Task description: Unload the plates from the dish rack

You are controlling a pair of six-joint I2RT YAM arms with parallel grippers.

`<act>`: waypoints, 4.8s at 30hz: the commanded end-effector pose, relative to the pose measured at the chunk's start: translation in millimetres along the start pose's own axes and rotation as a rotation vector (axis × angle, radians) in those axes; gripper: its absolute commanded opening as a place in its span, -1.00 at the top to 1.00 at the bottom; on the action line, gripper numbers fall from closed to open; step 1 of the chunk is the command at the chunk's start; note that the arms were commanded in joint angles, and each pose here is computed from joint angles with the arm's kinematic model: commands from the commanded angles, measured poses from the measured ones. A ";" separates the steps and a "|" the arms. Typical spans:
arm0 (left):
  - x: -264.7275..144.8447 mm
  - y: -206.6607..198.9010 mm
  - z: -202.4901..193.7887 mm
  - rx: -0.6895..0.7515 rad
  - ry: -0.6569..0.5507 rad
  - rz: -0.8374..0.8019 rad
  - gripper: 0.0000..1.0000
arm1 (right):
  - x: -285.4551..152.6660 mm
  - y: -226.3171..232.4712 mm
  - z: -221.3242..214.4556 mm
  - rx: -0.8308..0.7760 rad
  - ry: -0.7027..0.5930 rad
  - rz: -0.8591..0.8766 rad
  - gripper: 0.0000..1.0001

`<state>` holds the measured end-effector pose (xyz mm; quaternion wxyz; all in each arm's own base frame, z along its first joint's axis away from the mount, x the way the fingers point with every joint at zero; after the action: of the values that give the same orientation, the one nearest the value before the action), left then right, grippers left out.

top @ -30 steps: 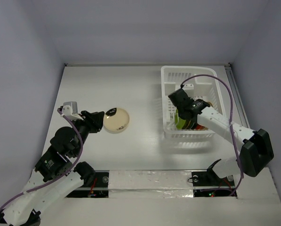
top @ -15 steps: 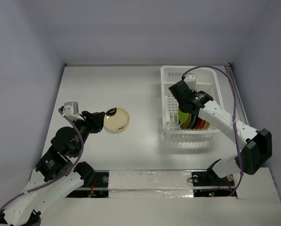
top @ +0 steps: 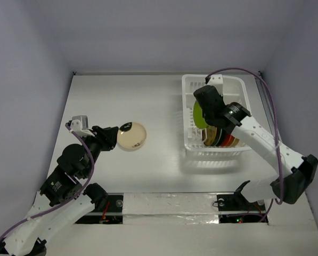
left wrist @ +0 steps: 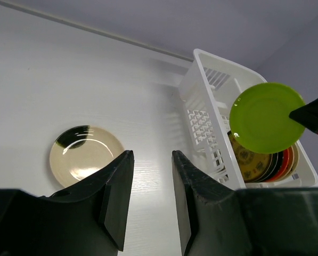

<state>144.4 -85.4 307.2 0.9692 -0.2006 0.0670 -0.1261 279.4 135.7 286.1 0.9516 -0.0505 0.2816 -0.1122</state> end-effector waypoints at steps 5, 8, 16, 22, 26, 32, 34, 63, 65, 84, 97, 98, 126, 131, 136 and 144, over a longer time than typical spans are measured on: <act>1.9 -1.0 8.8 -0.011 -0.048 -0.003 0.36 | -63.6 58.8 58.7 0.227 -0.241 0.485 1.00; 2.0 0.3 9.9 -0.011 -0.054 0.004 0.36 | -59.3 106.0 52.0 0.249 -0.199 0.674 1.00; 2.6 2.3 11.2 -0.010 -0.062 0.012 0.36 | -53.9 220.2 34.5 0.337 -0.057 1.025 1.00; 3.0 2.9 10.9 -0.010 -0.061 0.013 0.36 | -18.5 271.6 -9.2 0.314 0.095 1.034 0.99; 3.4 3.4 10.8 -0.009 -0.061 0.013 0.36 | 1.4 290.8 -40.5 0.294 0.173 1.001 0.99; 3.3 2.7 10.7 -0.008 -0.060 0.006 0.36 | 21.3 304.6 -70.8 0.292 0.242 0.982 0.92; 3.2 2.5 10.2 -0.009 -0.058 0.004 0.36 | 24.7 304.2 -77.4 0.296 0.255 0.969 0.79; 3.1 1.4 10.5 -0.009 -0.061 -0.016 0.53 | 2.2 39.1 -26.5 0.179 -0.053 0.119 0.98; 4.7 1.4 9.5 -0.009 -0.054 -0.011 0.76 | 11.5 9.1 -40.2 0.182 -0.020 0.028 0.91; 12.8 -1.1 5.9 0.000 -0.027 -0.024 0.51 | 29.4 -31.8 -44.8 0.195 0.024 -0.028 0.42; 16.4 0.0 6.6 0.001 -0.028 -0.035 0.50 | 22.1 -16.5 -42.6 0.136 0.054 0.070 0.29; 16.5 1.0 8.0 0.000 -0.035 -0.030 0.50 | 24.1 -15.8 -44.6 0.133 0.058 0.065 0.29; 12.1 1.1 9.9 0.001 -0.048 -0.045 0.49 | 22.0 -32.7 -6.6 -0.046 0.056 -0.130 0.90; 12.2 0.8 9.2 0.002 -0.043 -0.048 0.48 | 23.3 -30.4 -1.0 -0.076 0.050 -0.121 0.96; 12.0 1.1 9.6 0.002 -0.046 -0.046 0.48 | 15.3 -24.8 9.4 -0.023 0.006 -0.089 1.00; 13.5 2.4 10.5 0.000 -0.051 -0.035 0.48 | -44.0 6.7 62.0 0.197 -0.208 0.282 1.00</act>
<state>156.8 -83.5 307.0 0.9678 -0.2021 0.0625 -0.1362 279.2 126.1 302.5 0.9599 -0.0247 0.2673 -0.0808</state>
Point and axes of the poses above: each gripper's point midway between its finger pads, its own x axis out along the fingers, its own y axis along the line the jaws close on, z = x × y, the point moved 6 cm from there along -x, back along the fingers, and after that the axes turned 4 degrees about x, right-handed, at the moved point
